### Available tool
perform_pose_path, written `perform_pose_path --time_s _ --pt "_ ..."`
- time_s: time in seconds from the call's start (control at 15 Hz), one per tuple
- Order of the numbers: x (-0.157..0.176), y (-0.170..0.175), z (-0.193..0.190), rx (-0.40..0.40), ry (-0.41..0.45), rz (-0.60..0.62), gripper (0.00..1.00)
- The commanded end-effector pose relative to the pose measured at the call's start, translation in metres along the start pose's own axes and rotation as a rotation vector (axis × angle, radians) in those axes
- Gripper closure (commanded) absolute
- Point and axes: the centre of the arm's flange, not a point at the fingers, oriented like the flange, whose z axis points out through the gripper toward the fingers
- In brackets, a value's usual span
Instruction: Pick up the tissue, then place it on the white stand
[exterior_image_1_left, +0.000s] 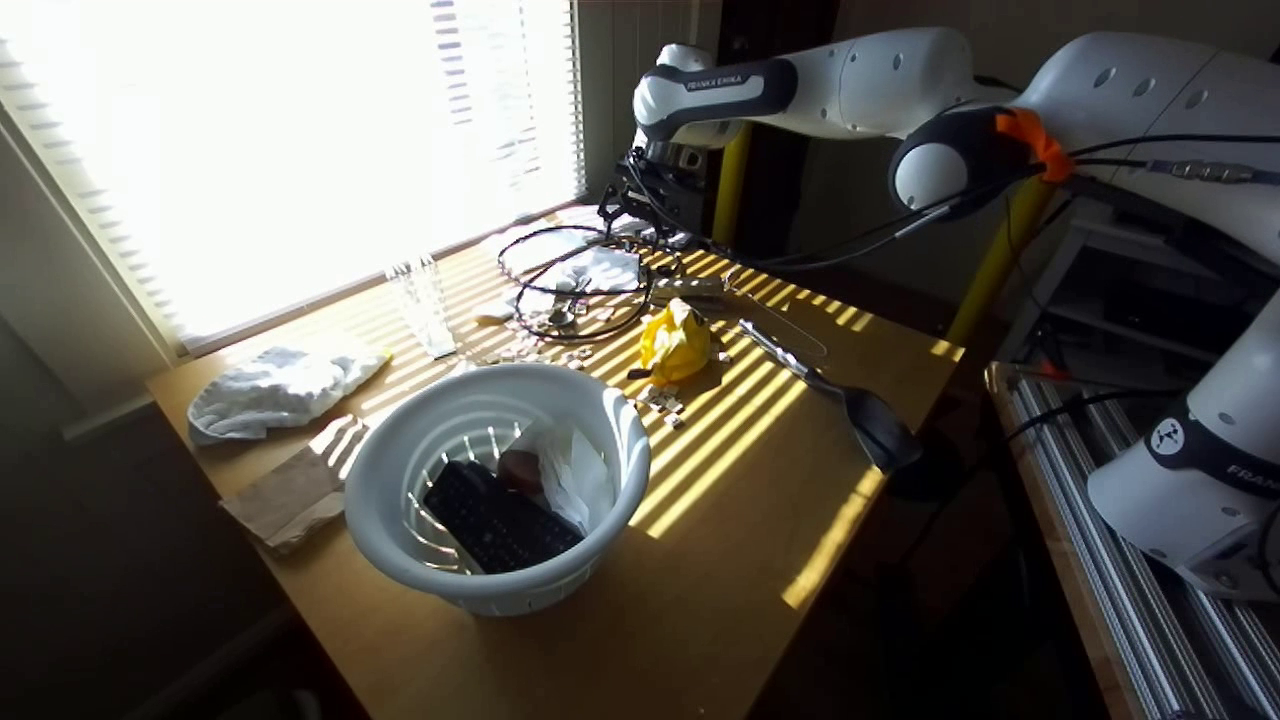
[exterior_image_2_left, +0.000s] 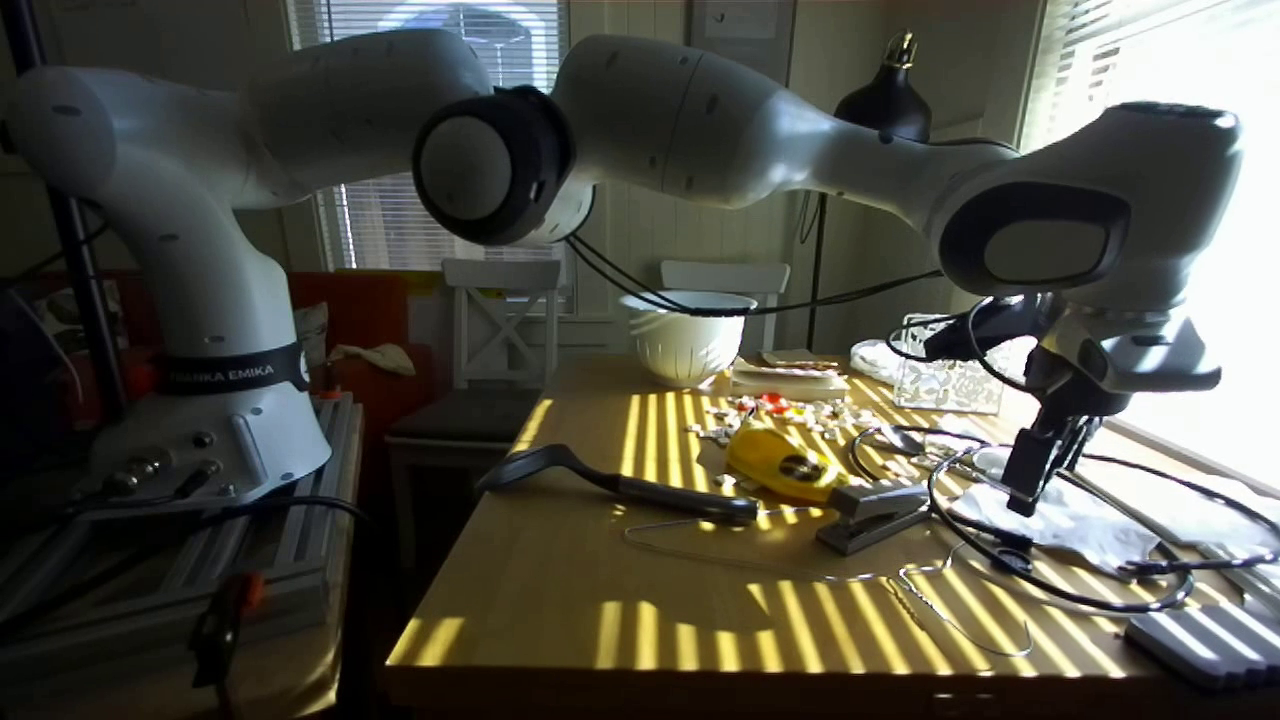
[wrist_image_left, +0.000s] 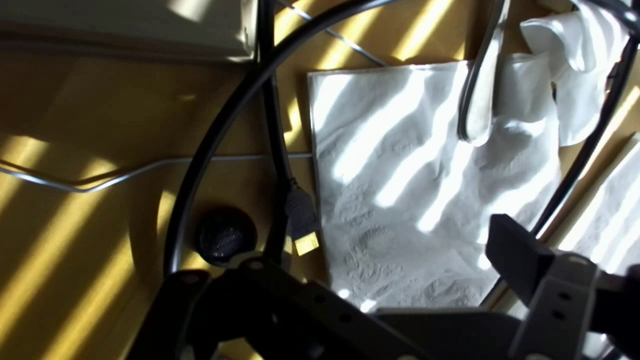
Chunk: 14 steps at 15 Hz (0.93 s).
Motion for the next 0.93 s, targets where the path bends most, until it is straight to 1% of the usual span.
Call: perform_pose_path --time_s 0.0,0.07,0.13,0.33,0.4,0.47,0.87 --pt "0.011 -0.004 -0.003 -0.046 0.099 -0.022 0.0" --pt "0.015 -0.004 -0.004 -0.039 0.113 -0.024 0.0" --pt "0.007 0.003 -0.004 -0.028 0.063 -0.018 0.0" --pt "0.008 0.003 -0.004 -0.027 0.065 -0.018 0.0" --pt "0.009 0.004 -0.004 -0.006 0.097 -0.033 0.0" --pt "0.011 0.006 -0.005 -0.006 0.106 -0.05 0.0" --pt "0.019 0.018 0.005 0.007 0.083 -0.267 0.0"
